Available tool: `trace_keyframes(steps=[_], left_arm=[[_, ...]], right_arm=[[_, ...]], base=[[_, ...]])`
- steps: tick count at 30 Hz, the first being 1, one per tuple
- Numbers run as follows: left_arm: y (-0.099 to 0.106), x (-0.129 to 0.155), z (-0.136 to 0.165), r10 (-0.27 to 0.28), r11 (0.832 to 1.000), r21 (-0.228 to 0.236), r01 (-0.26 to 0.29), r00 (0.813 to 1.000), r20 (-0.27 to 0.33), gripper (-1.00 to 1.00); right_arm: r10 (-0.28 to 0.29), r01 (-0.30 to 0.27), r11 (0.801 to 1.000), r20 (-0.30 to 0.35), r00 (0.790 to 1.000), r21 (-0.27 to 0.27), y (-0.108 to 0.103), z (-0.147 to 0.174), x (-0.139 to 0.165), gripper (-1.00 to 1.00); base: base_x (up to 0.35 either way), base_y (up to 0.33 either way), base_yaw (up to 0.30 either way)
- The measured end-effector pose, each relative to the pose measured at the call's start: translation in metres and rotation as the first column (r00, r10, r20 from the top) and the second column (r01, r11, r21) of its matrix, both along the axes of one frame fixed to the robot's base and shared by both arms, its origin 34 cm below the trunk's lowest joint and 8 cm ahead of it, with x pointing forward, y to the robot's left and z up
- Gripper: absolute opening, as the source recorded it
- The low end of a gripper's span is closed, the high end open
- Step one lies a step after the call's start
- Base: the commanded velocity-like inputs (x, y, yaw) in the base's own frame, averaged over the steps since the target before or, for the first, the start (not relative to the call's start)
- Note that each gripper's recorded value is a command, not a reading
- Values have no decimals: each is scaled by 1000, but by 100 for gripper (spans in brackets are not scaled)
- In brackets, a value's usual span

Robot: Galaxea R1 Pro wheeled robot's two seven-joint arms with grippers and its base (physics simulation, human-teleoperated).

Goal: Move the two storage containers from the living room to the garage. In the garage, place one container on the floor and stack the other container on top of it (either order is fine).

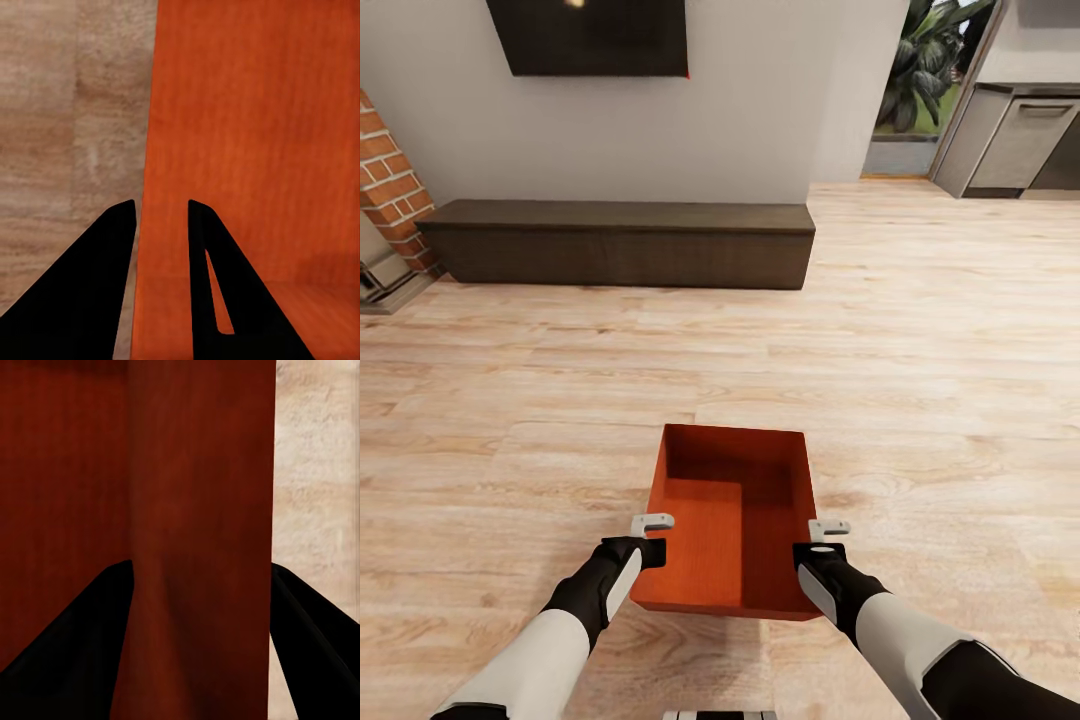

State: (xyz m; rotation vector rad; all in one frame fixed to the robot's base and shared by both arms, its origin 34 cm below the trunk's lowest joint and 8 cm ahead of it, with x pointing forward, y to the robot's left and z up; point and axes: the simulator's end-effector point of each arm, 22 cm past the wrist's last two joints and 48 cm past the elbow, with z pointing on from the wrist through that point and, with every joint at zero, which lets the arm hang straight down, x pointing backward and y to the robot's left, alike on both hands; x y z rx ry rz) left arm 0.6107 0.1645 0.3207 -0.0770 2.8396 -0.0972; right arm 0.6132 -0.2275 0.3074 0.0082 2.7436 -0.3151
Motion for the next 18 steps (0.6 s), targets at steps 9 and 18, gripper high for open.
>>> trace_keyframes(steps=[9, 18], left_arm=[[0, 4, 19, -1, 1000, 0, 1, 1000, 0, -100], [0, 7, 37, -1, 1000, 0, 1, 1000, -1, -100]], right_arm=[[0, 0, 1000, 0, 1000, 1, 0, 19, 3, -100], [1, -1, 1000, -1, 1000, 1, 0, 37, 7, -100]], base=[[0, 0, 0], [0, 0, 0]])
